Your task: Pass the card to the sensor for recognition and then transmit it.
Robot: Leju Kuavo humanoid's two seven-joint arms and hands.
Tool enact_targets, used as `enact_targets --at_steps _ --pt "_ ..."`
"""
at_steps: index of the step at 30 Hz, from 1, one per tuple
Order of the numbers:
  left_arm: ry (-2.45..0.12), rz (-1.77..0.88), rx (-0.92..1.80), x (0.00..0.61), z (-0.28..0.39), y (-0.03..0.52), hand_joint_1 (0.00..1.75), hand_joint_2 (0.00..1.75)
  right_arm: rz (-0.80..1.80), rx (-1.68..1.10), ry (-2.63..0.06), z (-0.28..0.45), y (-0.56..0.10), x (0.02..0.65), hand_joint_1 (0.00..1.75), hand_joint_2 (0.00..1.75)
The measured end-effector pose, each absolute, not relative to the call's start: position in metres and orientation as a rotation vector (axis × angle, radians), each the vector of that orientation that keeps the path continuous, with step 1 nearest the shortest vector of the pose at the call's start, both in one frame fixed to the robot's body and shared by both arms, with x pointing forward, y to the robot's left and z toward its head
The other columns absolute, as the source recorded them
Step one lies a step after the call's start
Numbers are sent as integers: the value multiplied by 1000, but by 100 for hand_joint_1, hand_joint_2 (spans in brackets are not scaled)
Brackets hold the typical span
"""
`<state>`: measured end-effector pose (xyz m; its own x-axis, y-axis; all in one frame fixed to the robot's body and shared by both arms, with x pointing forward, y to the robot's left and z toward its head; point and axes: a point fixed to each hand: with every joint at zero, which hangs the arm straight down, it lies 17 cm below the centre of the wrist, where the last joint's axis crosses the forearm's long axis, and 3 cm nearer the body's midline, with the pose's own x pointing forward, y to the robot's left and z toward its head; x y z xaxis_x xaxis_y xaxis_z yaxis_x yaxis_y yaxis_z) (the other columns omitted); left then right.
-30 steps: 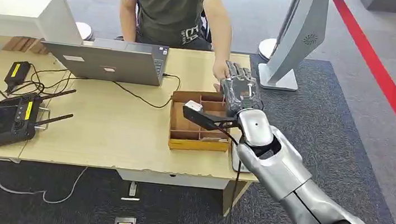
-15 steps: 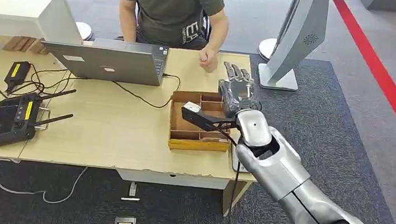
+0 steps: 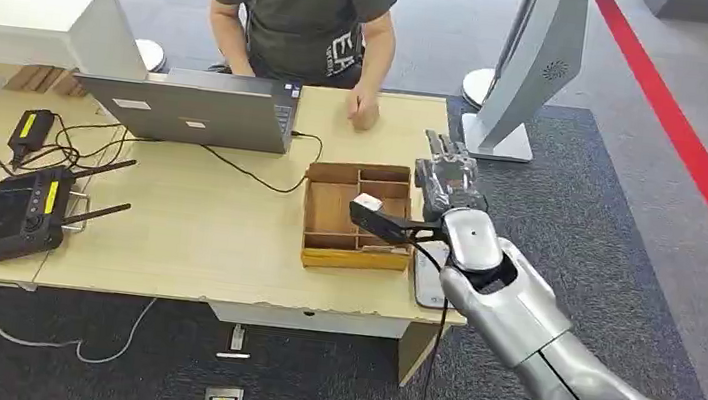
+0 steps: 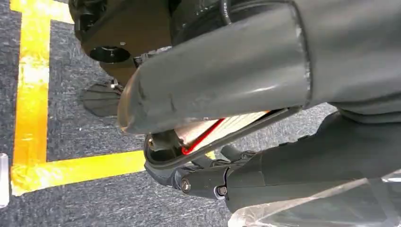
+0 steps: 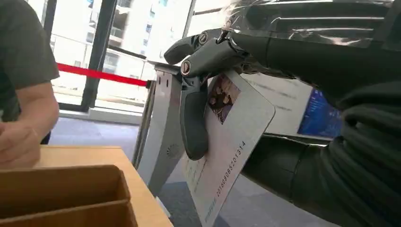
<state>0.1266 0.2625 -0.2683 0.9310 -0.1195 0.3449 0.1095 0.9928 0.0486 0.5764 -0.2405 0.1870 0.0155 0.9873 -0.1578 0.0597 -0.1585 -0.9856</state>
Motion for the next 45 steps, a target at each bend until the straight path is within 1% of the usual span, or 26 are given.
enact_targets --at_steps 6,10,29,45 --pt "-370 -106 37 129 -268 265 0 0 1279 -1371 -1128 168 -262 570 175 175" --pt "-378 -98 39 131 -267 266 0 0 1270 -1355 -1134 159 -265 567 175 175" --pt "-370 -40 68 134 -267 274 0 0 1282 -1253 -1150 118 -245 556 175 175" --pt "-350 -1 76 132 -268 278 0 0 1273 -1255 -1109 117 -249 561 175 175"
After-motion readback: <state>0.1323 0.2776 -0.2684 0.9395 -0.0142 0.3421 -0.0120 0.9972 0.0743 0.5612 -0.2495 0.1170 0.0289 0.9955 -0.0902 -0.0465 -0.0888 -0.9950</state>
